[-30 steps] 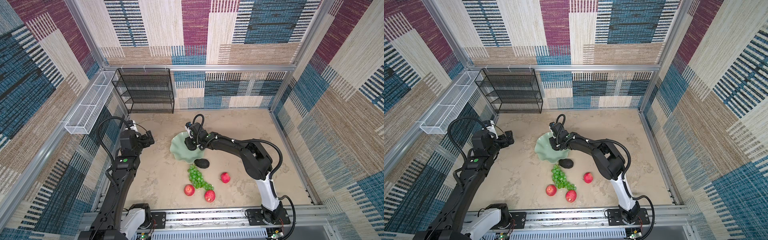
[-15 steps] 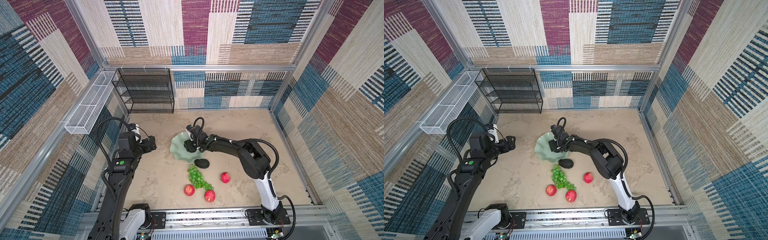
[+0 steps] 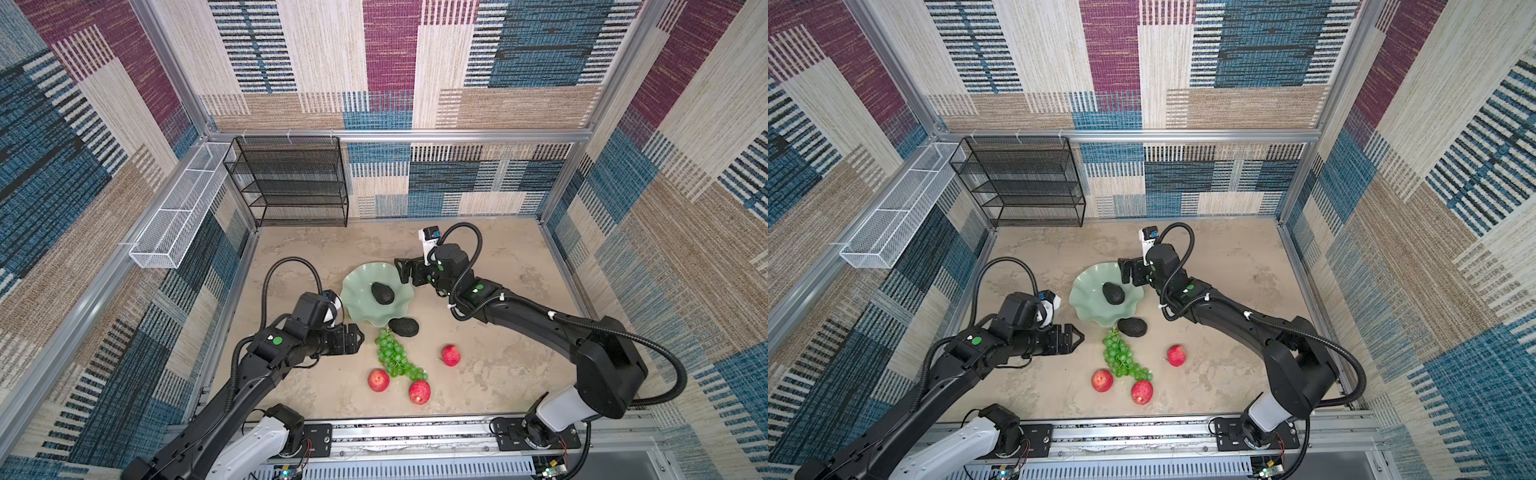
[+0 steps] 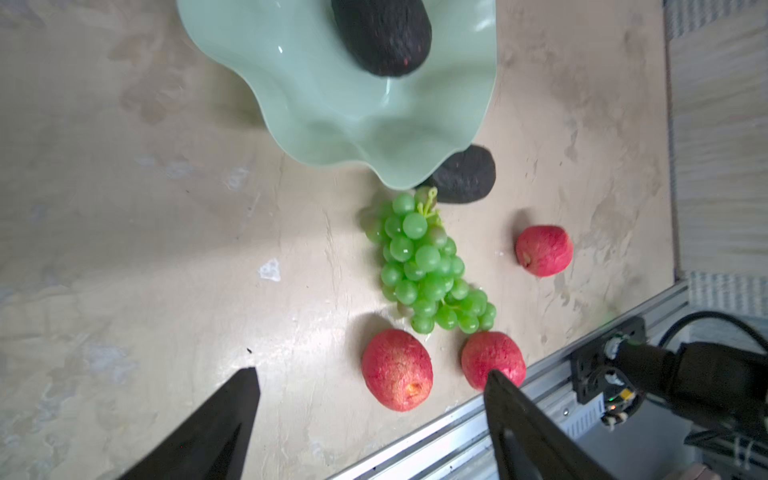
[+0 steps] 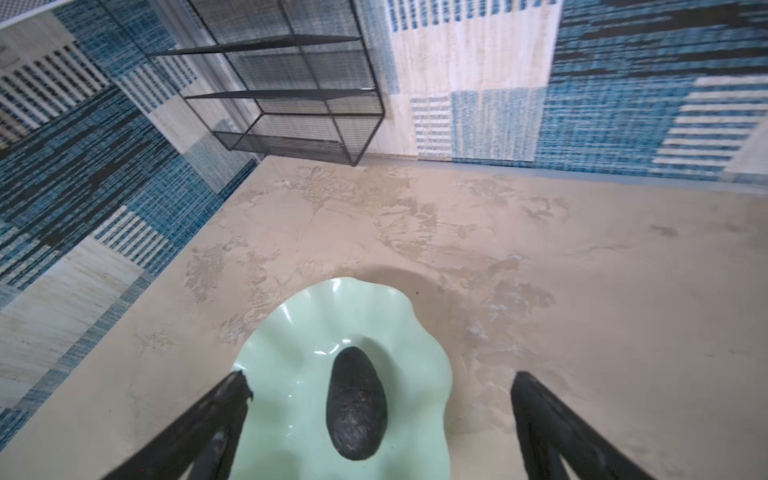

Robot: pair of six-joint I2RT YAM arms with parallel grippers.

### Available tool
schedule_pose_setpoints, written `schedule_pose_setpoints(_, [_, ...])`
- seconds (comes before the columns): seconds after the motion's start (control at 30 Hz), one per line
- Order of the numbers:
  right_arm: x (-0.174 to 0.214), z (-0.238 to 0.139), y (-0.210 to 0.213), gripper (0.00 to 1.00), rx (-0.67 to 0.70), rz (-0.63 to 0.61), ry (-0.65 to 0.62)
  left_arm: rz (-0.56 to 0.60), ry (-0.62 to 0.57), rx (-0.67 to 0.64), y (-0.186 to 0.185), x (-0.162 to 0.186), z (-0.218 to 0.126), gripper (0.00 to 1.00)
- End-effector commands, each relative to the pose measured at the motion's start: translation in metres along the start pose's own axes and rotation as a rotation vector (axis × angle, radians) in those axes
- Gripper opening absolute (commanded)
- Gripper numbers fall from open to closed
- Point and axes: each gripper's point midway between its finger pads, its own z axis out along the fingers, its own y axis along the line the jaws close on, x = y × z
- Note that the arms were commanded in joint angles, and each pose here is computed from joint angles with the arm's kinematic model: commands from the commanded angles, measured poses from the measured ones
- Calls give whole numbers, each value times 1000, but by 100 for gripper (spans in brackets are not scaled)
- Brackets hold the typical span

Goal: Place and organize the fake fruits in the fruit bowl
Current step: 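Place a red fruit in the bowl with the left gripper while the right withdraws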

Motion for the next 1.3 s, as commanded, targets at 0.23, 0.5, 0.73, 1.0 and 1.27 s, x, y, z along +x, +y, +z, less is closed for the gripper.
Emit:
schedule_pose_setpoints(0.23, [6, -19, -37, 100, 54, 92, -34, 53, 145, -78, -19, 61, 37, 91])
schedule_pose_setpoints(0.5, [8, -24, -42, 100, 61, 97, -42, 123, 224, -107, -34, 78, 72, 92])
schedule_pose_setpoints(0.73, [13, -26, -47, 100, 72, 102, -37, 121, 273, -168, -18, 91, 88, 88])
schedule_pose_setpoints(1.0, [17, -23, -51, 100, 78, 108, -30, 106, 269, -202, -5, 97, 90, 61])
schedule_pose_setpoints(1.27, [22, -20, -52, 100, 79, 109, -16, 200, 125, -226, -15, 53, 42, 55])
